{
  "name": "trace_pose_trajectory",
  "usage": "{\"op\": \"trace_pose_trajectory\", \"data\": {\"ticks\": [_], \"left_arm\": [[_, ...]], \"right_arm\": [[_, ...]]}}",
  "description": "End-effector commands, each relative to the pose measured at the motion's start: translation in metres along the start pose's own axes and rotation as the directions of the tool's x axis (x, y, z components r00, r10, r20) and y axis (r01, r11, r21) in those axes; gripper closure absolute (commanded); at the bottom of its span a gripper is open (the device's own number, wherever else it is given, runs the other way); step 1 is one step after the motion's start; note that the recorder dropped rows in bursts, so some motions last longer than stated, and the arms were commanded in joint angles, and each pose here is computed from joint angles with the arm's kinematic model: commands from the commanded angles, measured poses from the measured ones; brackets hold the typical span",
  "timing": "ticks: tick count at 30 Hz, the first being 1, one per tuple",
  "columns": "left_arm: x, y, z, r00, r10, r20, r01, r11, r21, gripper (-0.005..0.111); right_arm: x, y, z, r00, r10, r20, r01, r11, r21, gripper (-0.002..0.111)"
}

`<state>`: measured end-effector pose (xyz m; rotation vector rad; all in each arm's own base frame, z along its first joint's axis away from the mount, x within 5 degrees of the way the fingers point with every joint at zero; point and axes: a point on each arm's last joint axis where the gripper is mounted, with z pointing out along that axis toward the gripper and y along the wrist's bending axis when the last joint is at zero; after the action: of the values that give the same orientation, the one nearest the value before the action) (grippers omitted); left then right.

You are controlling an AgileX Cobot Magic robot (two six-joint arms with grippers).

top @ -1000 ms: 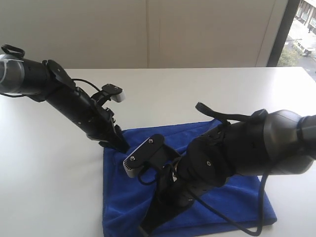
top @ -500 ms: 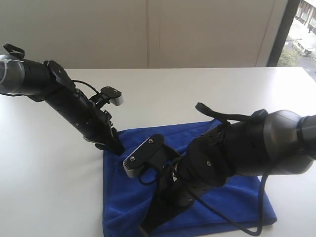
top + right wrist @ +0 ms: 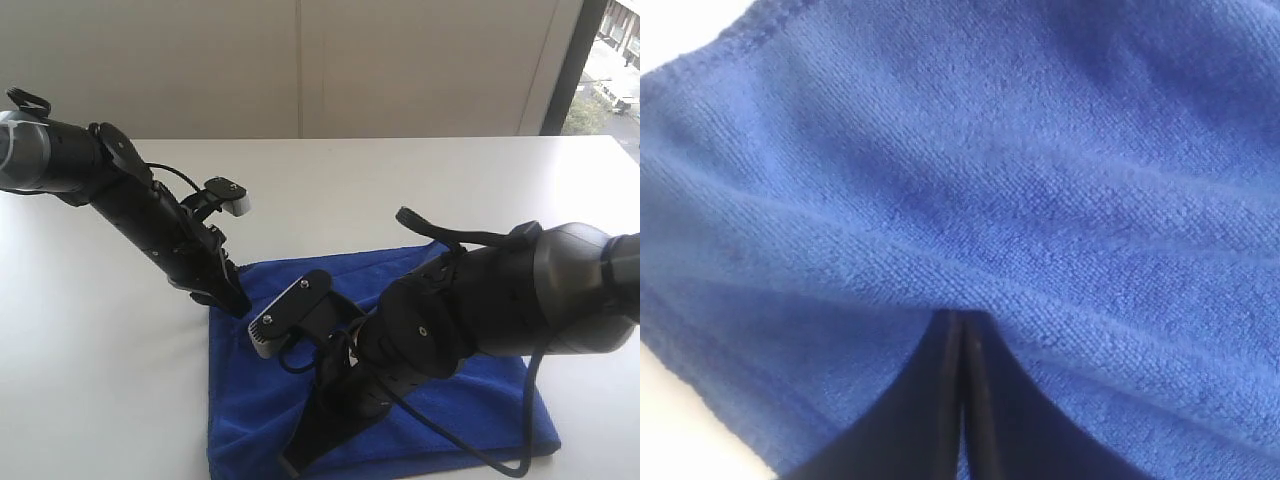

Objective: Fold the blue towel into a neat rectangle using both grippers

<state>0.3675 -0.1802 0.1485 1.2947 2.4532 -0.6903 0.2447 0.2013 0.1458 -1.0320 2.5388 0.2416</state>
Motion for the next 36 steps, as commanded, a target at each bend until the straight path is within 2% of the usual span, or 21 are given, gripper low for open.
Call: {"op": "trace_pose_trajectory", "data": {"ticks": [1, 4, 9, 10, 12, 18, 27, 31, 36], "left_arm": [[-0.003, -0.004, -0.002, 1.000, -0.012, 0.010, 0.012, 1.000, 0.022, 0.081], [-0.005, -0.003, -0.002, 0.999, -0.023, 0.028, 0.023, 1.000, 0.017, 0.087], [-0.005, -0.004, -0.001, 0.999, -0.024, 0.029, 0.023, 1.000, 0.018, 0.089], [-0.005, -0.004, -0.001, 0.999, -0.024, 0.028, 0.023, 1.000, 0.020, 0.093], [-0.005, -0.004, -0.001, 0.999, -0.022, 0.027, 0.022, 1.000, 0.019, 0.107], [-0.007, -0.008, -0.010, 1.000, 0.001, 0.026, -0.002, 1.000, 0.016, 0.107], [-0.021, -0.018, -0.045, 0.993, 0.072, 0.096, -0.064, 0.994, -0.085, 0.107], [-0.024, -0.017, -0.051, 0.989, 0.090, 0.116, -0.074, 0.988, -0.134, 0.107], [-0.022, -0.007, -0.053, 0.993, 0.080, 0.086, -0.058, 0.970, -0.237, 0.107]], "right_arm": [[-0.001, -0.002, 0.001, 1.000, -0.004, 0.007, 0.004, 1.000, 0.003, 0.108], [-0.001, -0.002, 0.001, 1.000, -0.003, 0.007, 0.003, 1.000, 0.004, 0.108], [-0.001, -0.002, 0.001, 1.000, -0.003, 0.007, 0.003, 1.000, 0.004, 0.108], [-0.001, -0.002, 0.001, 1.000, -0.003, 0.007, 0.003, 1.000, 0.004, 0.108], [0.000, -0.002, 0.002, 1.000, -0.002, 0.006, 0.002, 1.000, 0.003, 0.108], [0.004, -0.002, 0.003, 1.000, -0.001, 0.006, 0.001, 1.000, 0.006, 0.108], [0.004, -0.002, 0.004, 1.000, 0.001, 0.007, -0.001, 1.000, 0.007, 0.108], [0.004, -0.002, 0.004, 1.000, 0.001, 0.001, -0.001, 1.000, 0.005, 0.108], [0.005, -0.001, 0.004, 1.000, 0.001, -0.011, -0.001, 1.000, 0.002, 0.108]]}}
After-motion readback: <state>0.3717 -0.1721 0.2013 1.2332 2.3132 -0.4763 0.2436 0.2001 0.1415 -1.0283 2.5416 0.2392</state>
